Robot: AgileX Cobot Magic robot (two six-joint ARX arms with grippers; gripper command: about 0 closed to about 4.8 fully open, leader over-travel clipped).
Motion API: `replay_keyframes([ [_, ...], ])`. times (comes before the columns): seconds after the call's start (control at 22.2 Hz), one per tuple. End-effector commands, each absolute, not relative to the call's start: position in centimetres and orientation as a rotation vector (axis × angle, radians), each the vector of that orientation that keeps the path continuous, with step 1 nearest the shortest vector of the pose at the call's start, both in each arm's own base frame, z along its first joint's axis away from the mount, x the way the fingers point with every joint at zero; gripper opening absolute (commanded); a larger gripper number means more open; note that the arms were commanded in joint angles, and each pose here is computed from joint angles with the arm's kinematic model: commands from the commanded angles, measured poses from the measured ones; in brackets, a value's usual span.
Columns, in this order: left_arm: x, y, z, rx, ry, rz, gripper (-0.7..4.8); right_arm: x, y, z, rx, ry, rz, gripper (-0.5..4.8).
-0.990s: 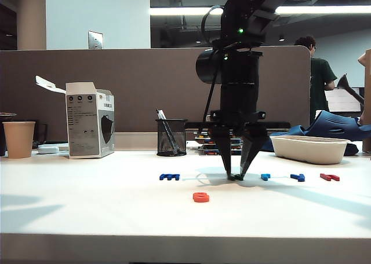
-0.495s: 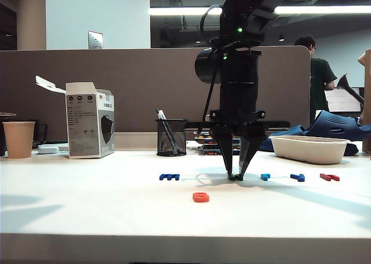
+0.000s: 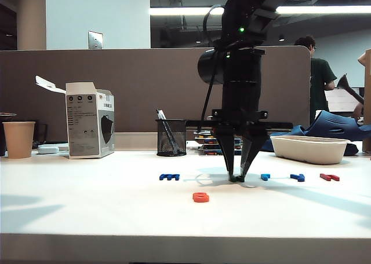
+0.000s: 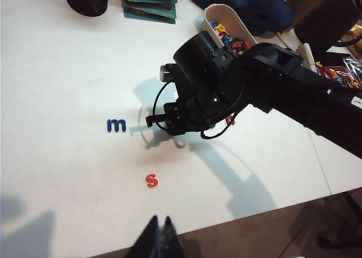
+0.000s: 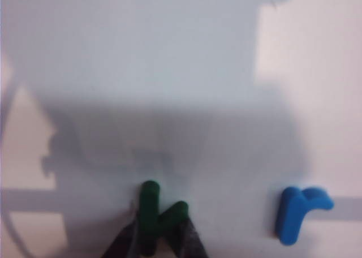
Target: Select the appropriate letters from the row of letter magnets placed on the table to arrange into the word "sky".
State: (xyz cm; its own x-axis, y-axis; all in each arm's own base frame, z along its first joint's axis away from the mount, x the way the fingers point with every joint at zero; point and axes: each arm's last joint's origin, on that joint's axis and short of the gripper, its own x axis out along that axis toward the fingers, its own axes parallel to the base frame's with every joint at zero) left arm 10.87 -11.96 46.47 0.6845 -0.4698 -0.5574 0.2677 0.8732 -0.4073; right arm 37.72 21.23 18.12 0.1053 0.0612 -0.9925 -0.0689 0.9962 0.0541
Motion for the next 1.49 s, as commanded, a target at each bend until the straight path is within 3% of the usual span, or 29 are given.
replay_keyframes([
  [0.05, 10.9, -11.9, 46.6, -0.310, 0.692, -0.423, -0.05, 37.0, 21.3, 17.6, 0.001, 1.558, 0.119, 0.53],
  [0.77, 10.9, -11.9, 46.6, -0.310, 0.692, -0.422, -0.05, 33.0, 24.0, 16.4, -0.148, 1.661, 0.091, 0.53],
  [1.49, 10.9, -11.9, 46.6, -0.310, 0.692, -0.422, -0.05, 30.1, 22.8, 17.0, -0.111, 1.643, 0.087, 0.53],
])
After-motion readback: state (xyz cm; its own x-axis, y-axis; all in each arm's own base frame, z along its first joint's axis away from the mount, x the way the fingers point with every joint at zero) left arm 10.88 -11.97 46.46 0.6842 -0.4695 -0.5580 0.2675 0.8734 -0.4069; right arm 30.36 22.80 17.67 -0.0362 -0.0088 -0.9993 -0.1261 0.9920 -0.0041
